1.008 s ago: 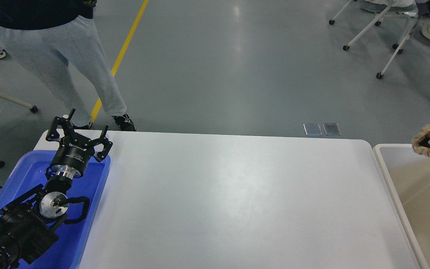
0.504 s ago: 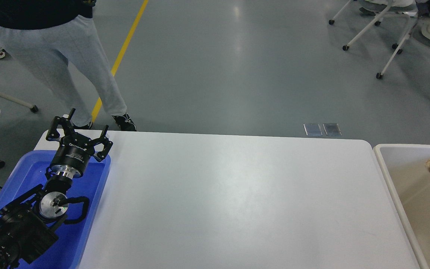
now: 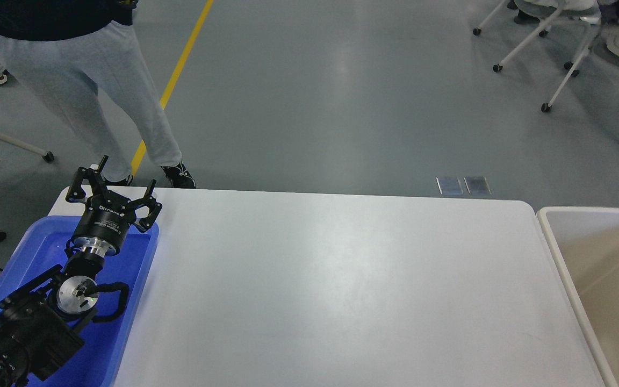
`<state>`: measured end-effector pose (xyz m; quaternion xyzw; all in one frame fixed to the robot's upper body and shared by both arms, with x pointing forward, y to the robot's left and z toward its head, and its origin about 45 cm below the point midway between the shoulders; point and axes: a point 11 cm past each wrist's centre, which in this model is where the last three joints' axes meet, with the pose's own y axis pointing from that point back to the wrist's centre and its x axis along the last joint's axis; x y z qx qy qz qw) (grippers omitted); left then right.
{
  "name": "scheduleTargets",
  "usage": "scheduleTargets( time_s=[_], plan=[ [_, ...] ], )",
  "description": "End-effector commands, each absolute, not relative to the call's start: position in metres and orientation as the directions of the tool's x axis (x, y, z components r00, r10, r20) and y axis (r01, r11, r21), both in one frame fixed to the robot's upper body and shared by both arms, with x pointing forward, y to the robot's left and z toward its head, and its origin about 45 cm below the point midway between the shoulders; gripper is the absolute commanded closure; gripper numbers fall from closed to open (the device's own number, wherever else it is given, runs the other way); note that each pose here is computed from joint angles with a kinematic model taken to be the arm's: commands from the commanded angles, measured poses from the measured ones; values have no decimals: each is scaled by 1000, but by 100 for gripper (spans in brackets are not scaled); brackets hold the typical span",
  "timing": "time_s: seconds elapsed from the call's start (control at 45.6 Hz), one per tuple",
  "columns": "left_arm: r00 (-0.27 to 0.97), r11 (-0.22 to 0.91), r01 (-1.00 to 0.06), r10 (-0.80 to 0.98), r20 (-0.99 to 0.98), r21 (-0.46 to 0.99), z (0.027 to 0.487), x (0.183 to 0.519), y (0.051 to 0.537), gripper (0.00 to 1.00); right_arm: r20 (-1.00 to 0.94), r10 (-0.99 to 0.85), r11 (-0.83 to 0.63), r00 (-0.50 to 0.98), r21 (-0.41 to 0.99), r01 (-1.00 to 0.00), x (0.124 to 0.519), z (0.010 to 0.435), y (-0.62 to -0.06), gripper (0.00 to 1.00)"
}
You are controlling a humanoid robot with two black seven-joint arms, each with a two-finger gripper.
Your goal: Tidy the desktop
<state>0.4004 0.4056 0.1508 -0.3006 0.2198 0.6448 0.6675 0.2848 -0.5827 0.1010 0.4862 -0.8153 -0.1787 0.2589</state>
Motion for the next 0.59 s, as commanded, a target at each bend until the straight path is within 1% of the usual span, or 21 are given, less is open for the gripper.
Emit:
scheduleTargets(
  time_s=[0.0,0.219,0.351,0.57],
  plan=[
    [72,-12,-993,729,-681,-118,151,400,406,0,313,-801,596,-510,501,-628,276,76,-587,100],
    [72,-12,-993,729,-681,-118,151,400,406,0,336,-781,622,-526,485,-614,278,71,-581,100],
    [72,-12,-993,729,-681,-118,151,400,406,0,348,-763,646,-545,459,-610,286,79,-582,100],
    [72,-12,-993,729,-681,-118,151,400,406,0,337,-770,638,-542,433,-637,303,93,-581,100]
  ],
)
